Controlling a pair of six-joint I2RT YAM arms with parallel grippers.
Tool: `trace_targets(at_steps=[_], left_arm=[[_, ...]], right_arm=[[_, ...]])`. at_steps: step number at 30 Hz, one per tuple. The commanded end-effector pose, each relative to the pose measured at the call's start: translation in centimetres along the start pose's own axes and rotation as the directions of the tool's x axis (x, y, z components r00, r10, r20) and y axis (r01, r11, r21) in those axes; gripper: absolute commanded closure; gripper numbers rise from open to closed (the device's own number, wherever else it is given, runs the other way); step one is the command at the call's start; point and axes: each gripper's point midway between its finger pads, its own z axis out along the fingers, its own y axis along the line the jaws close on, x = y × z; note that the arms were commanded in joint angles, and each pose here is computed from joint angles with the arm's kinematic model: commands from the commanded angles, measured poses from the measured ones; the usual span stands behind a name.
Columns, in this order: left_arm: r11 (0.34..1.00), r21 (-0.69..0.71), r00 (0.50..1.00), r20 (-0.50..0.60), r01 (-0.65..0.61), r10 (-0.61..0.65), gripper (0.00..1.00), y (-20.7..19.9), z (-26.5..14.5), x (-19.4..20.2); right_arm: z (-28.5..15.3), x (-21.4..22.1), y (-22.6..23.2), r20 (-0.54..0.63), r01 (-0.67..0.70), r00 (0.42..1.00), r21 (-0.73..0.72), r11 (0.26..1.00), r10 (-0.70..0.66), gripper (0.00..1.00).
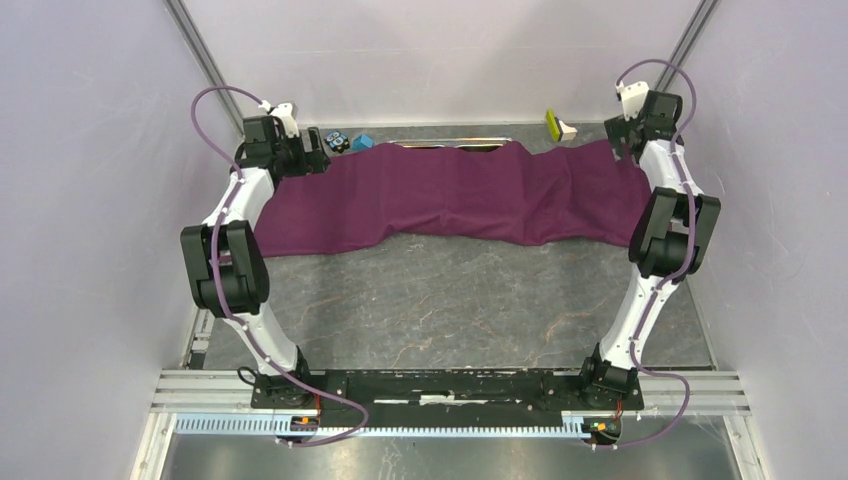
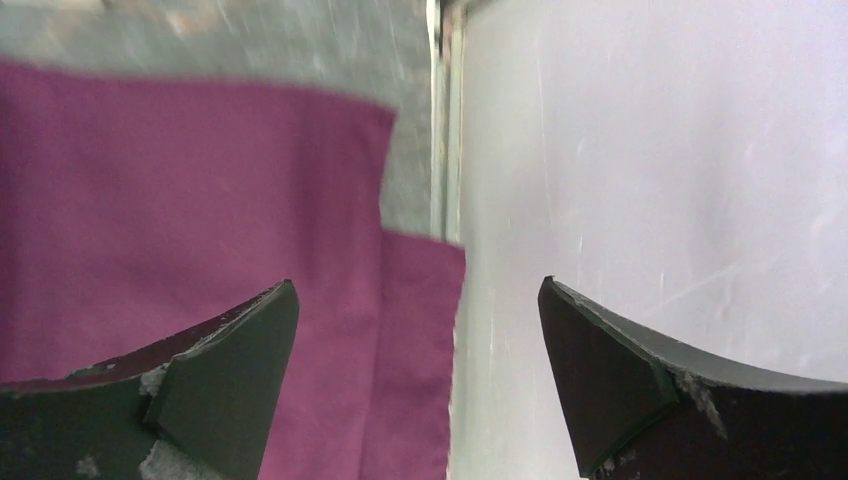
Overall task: Open and lay out the surgical kit
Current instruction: Open the surgical kit at the center of the board.
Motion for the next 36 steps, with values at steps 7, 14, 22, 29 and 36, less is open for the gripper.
trace_targets(at_steps=[7, 14, 22, 29, 36], left_arm=[[0.991, 0.106, 0.995, 0.048, 0.088, -0.093, 0.00, -2.3, 1.9, -1.9], [0.986, 0.134, 0.994, 0.020, 0.102, -0.105, 0.00, -3.1, 2.4, -0.6], [0.982, 0.148, 0.993, 0.010, 0.114, -0.116, 0.00, -3.6, 2.2, -0.1], [0.985, 0.132, 0.994, 0.007, 0.108, -0.110, 0.00, -3.2, 2.5, 0.2], [0.996, 0.017, 0.996, 0.006, 0.090, -0.090, 0.00, -0.8, 4.0, 0.3]], right_arm=[[2.6, -8.0, 3.5, 0.179, -0.298, 0.924, -0.219, 0.929, 0.339, 0.07], [5.5, -7.0, 6.9, 0.117, -0.348, 0.917, -0.230, 0.909, 0.381, 0.09], [7.8, -5.1, 8.1, 0.065, -0.358, 0.925, -0.183, 0.915, 0.375, 0.08], [8.8, -3.8, 8.6, 0.040, -0.351, 0.931, -0.183, 0.918, 0.363, 0.19], [8.9, -3.9, 8.0, 0.050, -0.366, 0.924, -0.176, 0.914, 0.380, 0.48]])
